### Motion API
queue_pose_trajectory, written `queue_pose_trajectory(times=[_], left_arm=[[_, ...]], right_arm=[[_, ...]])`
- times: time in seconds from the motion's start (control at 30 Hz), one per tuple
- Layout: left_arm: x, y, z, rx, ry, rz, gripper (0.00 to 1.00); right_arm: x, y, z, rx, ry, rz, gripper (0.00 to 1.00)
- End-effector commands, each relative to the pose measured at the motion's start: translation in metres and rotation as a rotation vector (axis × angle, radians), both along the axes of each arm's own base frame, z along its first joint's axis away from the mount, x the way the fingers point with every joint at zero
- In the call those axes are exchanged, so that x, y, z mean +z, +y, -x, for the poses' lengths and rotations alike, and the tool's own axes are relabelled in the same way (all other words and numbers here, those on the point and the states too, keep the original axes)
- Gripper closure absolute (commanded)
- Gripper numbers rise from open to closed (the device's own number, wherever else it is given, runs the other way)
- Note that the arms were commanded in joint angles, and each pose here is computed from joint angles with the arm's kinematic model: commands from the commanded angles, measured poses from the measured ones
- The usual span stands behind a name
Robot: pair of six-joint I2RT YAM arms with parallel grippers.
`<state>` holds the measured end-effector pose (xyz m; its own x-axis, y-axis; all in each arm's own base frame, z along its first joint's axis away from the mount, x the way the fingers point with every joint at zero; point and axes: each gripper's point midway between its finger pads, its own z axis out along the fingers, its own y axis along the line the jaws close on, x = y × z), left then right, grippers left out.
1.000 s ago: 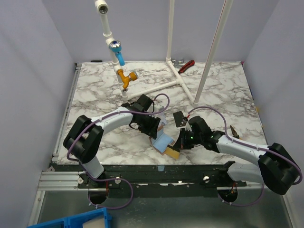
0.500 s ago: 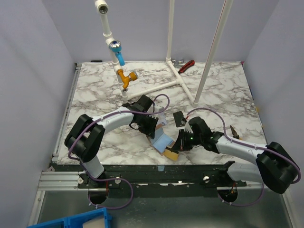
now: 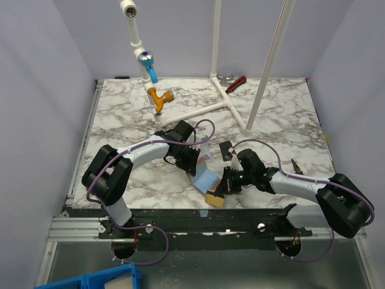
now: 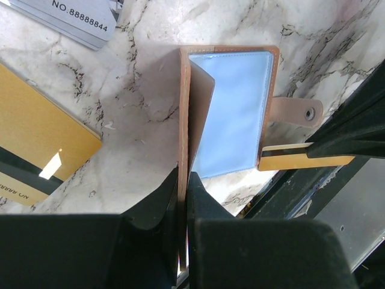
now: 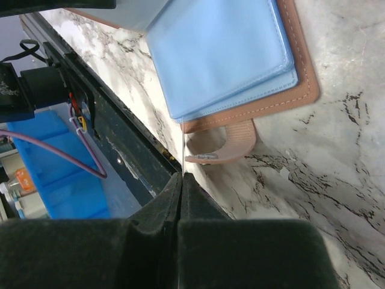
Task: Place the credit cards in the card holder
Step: Open the card holder at the center of the board.
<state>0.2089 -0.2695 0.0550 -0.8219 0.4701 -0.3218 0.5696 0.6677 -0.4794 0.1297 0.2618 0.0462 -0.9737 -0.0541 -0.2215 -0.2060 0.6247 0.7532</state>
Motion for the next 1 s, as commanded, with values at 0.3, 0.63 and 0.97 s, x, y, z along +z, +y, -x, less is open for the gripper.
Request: queue_pose_trajectory(times=[0.3,0.63,0.97], left_arm=[[0.005,-0.002,0.003,-0.015,0.003,0.029,0.95],[0.008,-0.003,0.003,-0.018,-0.003,0.036,0.95],[0.008,-0.003,0.004,-0.023,-0.003,0.041,0.96]], right_arm=[[-0.004,0.001,0.011,0.044,0.029,-0.032,0.99],[-0.011,0.001,0.011,0.059,0.036,-0.013,0.99],[0.004,0.005,0.006,0.072,-0.010,-0.049,0.99]])
